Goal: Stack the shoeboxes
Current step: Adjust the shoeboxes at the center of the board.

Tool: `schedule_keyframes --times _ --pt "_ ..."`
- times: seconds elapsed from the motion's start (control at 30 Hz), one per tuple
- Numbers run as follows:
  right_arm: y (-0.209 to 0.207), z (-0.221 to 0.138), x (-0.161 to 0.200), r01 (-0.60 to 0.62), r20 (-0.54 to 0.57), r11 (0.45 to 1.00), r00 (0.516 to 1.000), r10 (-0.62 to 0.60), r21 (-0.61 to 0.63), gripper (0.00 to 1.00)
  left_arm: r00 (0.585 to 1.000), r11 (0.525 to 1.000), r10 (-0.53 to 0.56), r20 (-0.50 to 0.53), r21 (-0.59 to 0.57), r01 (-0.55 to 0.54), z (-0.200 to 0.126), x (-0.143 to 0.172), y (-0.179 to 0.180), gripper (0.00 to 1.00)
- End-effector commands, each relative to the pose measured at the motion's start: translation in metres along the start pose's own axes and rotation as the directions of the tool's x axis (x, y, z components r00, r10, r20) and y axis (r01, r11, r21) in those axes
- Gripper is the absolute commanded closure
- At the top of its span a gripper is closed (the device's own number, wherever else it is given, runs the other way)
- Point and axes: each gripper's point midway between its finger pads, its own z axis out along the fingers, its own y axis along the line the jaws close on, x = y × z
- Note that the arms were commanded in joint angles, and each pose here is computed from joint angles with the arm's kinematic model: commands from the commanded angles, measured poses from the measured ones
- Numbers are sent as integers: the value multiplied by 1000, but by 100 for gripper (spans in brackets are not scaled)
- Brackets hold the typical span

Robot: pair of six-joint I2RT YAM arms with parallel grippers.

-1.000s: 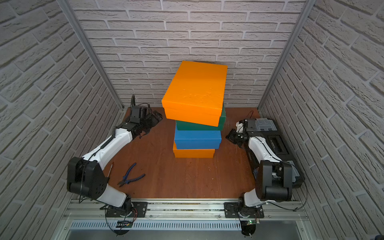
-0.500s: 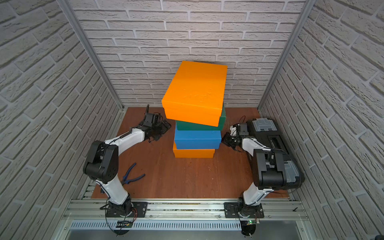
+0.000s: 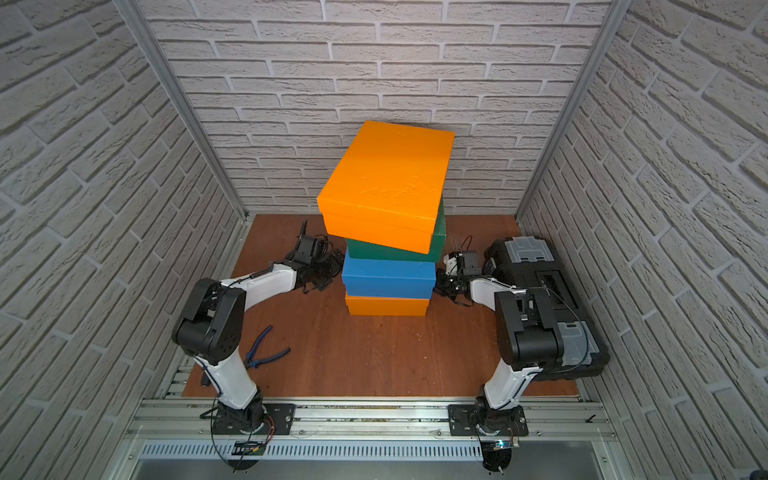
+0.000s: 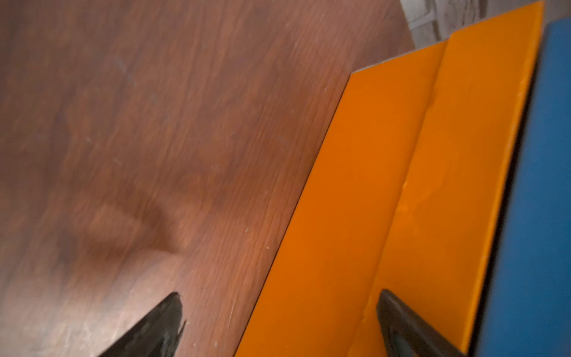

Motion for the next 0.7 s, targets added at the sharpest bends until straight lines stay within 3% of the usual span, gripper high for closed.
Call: schedule_keyframes --times 0.0,0.43,0.67 --pt "13 4 3 27 5 999 1000 -27 -37 93 1000 999 -10 7 37 10 -4 3 -4 2" --pt "29 16 24 58 -28 998 998 -59 -29 92 999 997 23 36 71 -25 -40 27 -4 2" --pt "39 27 40 82 -55 996 995 -83 -25 92 998 998 47 45 40 -49 -49 34 13 2"
